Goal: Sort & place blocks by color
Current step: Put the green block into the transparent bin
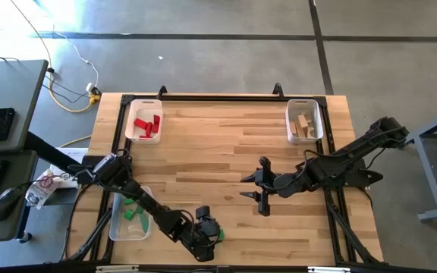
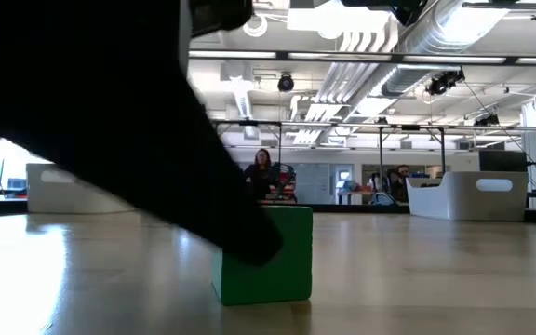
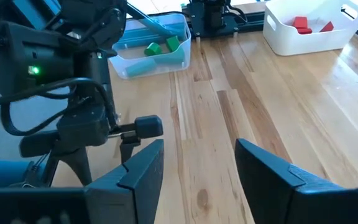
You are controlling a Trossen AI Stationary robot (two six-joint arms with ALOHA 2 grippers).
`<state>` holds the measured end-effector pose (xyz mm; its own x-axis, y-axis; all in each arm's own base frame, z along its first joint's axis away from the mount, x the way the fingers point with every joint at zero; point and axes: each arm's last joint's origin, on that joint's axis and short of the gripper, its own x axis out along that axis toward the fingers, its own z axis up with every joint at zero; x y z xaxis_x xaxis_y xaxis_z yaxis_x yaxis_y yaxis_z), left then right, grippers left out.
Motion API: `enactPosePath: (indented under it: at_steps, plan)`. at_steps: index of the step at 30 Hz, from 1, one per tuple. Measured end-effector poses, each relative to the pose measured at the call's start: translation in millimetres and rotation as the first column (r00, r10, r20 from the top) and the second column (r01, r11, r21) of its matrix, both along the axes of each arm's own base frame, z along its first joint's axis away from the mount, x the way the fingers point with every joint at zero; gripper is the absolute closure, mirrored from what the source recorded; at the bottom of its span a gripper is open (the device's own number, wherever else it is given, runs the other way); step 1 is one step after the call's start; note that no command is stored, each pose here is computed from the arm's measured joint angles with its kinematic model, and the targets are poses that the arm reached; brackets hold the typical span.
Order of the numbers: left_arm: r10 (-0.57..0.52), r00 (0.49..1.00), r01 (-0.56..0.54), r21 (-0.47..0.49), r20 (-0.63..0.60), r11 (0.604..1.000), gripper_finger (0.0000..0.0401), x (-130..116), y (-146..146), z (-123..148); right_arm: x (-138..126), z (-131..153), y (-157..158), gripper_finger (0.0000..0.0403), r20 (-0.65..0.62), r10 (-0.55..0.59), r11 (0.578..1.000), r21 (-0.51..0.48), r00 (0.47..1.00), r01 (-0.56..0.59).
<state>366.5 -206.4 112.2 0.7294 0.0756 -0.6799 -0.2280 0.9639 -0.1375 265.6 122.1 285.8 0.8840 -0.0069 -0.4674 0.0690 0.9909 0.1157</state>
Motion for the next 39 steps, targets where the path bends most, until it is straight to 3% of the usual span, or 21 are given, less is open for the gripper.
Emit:
enactPosePath:
  at_steps: [8,17,25,31,39]
  plan:
    - [0.027,0.999,-0.026,0.046,-0.019,0.999,0.0191,3,7,-10,0,0,0,0.0217,-0.001,0.000,1.000,-0.001,1.000,0.000]
    - [-0.024,0.999,0.027,0.088,-0.028,0.996,0.0296,6,10,-11,0,-1,0,0.0217,-0.008,0.000,1.000,-0.004,1.000,0.000]
    - [-0.049,0.991,0.060,0.090,-0.121,0.994,0.0299,-1,16,-3,0,-1,0,0.0217,-0.007,0.000,1.000,-0.003,1.000,0.000]
    - [-0.040,0.973,0.067,0.112,-0.228,0.991,0.0293,-17,24,19,-1,-1,0,0.0217,-0.012,0.000,1.000,-0.006,1.000,0.000]
    - [0.013,0.932,0.068,0.211,-0.363,0.975,0.0297,-45,34,45,-1,-2,-1,0.0217,-0.023,0.000,1.000,-0.011,1.000,0.000]
